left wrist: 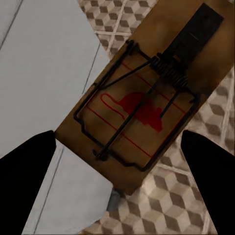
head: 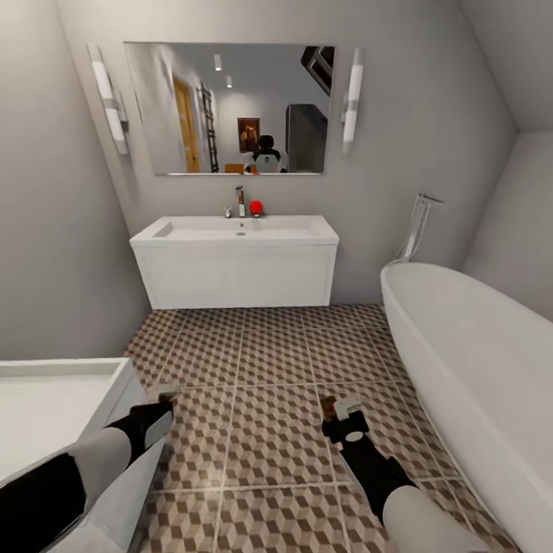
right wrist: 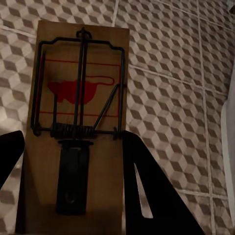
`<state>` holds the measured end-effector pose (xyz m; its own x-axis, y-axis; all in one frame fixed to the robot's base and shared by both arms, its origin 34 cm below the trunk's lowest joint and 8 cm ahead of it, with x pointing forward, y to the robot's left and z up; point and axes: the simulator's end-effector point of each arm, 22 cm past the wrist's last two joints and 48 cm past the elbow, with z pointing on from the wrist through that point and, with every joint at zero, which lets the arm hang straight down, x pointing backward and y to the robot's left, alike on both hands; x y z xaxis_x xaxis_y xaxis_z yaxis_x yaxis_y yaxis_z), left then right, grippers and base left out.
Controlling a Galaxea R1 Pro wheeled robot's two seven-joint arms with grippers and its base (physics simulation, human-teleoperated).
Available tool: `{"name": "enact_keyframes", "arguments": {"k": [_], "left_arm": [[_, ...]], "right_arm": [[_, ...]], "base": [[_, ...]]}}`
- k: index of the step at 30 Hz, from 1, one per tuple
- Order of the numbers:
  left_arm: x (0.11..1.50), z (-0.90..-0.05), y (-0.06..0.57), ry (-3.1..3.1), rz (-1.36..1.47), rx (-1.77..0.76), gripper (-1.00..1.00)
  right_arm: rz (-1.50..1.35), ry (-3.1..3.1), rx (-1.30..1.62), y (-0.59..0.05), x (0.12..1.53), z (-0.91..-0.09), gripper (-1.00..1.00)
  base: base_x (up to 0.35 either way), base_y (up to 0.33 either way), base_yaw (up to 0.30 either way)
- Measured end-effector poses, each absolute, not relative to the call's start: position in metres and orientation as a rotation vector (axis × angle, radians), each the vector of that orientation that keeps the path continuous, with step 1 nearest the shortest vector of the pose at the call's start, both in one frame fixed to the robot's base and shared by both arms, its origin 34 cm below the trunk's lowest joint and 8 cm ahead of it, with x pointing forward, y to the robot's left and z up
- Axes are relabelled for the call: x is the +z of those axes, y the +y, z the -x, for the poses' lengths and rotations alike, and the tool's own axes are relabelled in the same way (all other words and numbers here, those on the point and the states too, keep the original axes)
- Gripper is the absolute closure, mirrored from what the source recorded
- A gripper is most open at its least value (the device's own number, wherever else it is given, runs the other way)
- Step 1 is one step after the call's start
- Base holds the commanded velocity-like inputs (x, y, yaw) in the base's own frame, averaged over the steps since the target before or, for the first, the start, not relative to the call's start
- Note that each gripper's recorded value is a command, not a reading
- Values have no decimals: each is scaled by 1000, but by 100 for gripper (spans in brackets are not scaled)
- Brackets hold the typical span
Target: Take the four mousetraps from the cabinet in the bathroom and place them on the bathroom floor. Make sure all four end up on the same floor surface, and ensure that at least two of them are either under or directly next to the same bathroom sink.
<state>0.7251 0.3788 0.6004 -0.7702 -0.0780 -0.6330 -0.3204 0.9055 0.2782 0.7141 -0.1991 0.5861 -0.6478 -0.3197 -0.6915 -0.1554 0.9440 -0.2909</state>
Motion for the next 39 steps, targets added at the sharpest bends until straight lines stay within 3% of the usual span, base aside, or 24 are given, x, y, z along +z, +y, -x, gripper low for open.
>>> {"name": "enact_keyframes", "arguments": {"k": [4,39], "left_arm": [[589,-707,400,2412,299,538,100],[571,-688,396,2438,294,538,100]], "right_arm": [[347,2309,-261,-198,580,-713,100],[373,2333,-248,-196,552,-689,100]], "base": [[338,0,0],[338,-15,0]]}}
